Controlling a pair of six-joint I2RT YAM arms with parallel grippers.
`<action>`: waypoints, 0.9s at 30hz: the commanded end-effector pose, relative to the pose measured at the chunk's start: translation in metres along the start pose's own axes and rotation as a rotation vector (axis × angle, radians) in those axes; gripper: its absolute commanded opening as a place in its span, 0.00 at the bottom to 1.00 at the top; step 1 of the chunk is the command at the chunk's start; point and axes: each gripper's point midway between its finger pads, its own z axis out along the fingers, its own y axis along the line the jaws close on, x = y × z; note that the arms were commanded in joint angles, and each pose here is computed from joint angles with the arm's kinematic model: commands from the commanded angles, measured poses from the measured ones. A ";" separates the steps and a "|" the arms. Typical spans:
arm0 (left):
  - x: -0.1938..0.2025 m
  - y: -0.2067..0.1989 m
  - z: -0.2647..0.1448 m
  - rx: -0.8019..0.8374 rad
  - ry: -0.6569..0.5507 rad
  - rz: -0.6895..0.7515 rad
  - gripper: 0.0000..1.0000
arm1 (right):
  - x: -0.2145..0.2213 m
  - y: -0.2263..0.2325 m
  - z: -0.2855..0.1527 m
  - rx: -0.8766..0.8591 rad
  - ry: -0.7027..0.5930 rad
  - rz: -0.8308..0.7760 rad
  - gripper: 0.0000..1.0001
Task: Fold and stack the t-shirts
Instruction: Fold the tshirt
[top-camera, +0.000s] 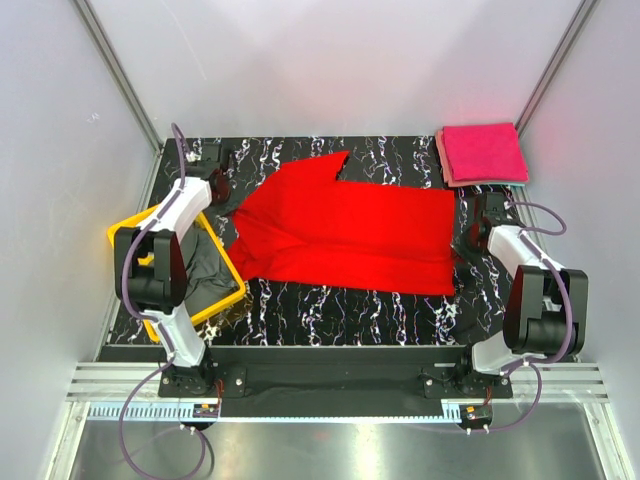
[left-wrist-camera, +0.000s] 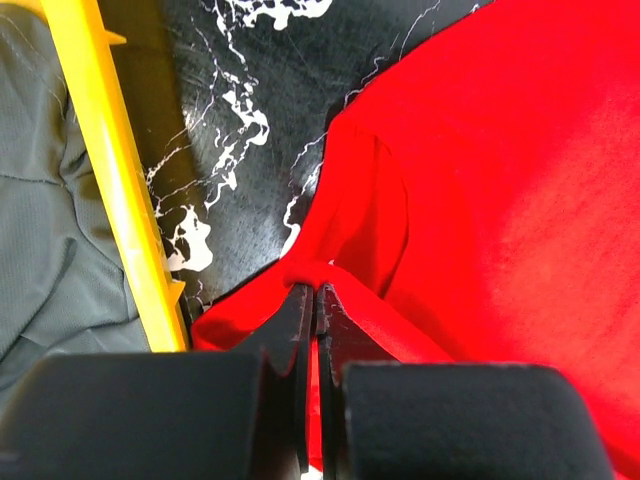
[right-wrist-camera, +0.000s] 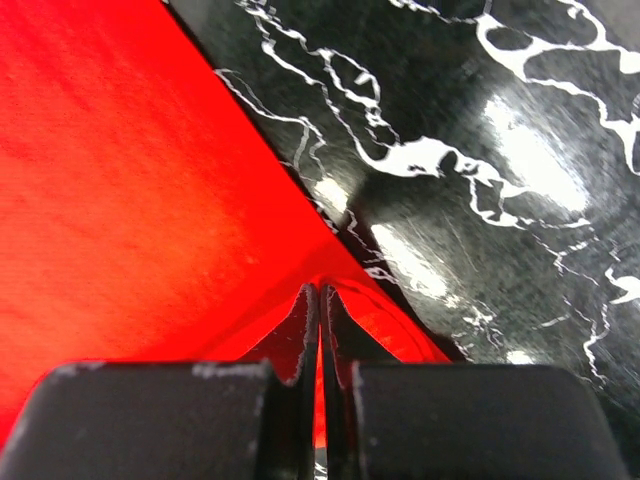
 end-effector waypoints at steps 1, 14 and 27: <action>-0.022 -0.006 -0.002 -0.009 -0.061 0.002 0.00 | -0.018 0.019 0.000 -0.047 -0.043 -0.013 0.00; -0.023 -0.011 0.016 -0.057 -0.026 0.004 0.26 | -0.034 0.035 0.001 -0.032 -0.016 -0.044 0.29; -0.048 -0.083 -0.110 0.321 -0.194 0.087 0.62 | 0.037 0.026 -0.041 -0.178 0.172 0.087 0.39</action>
